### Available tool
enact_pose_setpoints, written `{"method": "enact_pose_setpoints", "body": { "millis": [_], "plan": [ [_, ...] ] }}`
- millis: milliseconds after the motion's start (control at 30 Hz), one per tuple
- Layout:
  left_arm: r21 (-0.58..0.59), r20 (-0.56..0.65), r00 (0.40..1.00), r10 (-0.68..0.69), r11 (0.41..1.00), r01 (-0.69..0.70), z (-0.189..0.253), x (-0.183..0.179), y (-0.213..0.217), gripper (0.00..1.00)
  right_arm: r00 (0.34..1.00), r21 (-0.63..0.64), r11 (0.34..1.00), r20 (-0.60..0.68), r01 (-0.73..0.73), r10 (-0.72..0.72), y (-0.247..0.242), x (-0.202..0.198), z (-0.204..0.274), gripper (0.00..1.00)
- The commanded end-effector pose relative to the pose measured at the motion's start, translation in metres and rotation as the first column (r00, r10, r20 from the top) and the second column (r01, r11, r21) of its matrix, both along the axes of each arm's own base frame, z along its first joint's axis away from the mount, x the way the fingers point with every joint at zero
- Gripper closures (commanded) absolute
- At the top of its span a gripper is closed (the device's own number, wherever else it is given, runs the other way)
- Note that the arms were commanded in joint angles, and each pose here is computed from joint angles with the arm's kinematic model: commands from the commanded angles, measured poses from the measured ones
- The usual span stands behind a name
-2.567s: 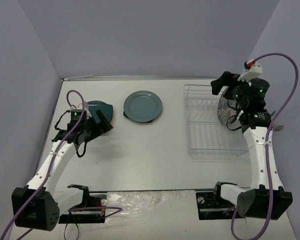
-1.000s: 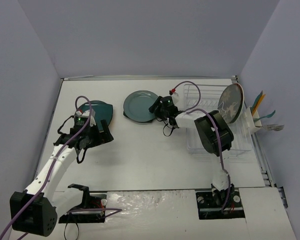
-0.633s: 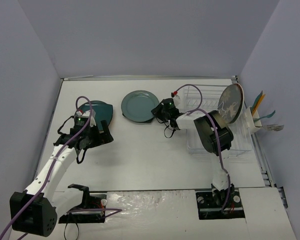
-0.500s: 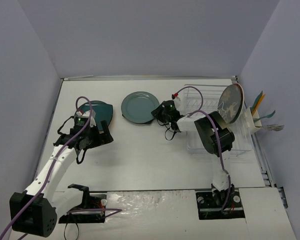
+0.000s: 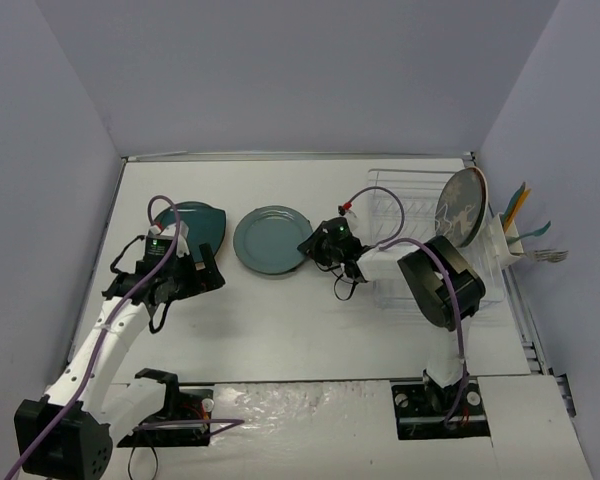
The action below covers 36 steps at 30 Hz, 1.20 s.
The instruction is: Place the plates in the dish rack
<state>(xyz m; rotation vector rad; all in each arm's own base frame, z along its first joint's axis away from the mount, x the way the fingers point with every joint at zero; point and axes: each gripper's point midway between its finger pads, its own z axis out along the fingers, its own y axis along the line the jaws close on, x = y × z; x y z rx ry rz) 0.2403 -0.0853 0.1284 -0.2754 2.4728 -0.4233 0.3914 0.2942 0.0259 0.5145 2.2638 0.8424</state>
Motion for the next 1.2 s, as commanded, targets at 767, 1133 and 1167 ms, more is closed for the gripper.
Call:
{"method": "enact_pose_setpoints", "body": {
  "millis": [767,1133,1167],
  "plan": [
    [-0.003,0.062,0.998,0.023,1.000,-0.023,0.017,0.010,0.003,0.03,0.986,-0.012,0.988,0.064,-0.152,0.153,-0.015,-0.045,0.042,1.00],
    [0.002,0.056,0.998,0.018,1.000,-0.018,0.015,0.011,0.003,0.03,0.989,0.038,0.991,0.077,-0.130,0.127,-0.020,-0.041,0.042,0.88],
    [0.004,0.055,0.998,0.017,1.000,-0.018,0.015,0.012,0.003,0.03,0.989,0.044,0.991,0.080,-0.127,0.124,-0.020,-0.041,0.042,0.88]
  ]
}}
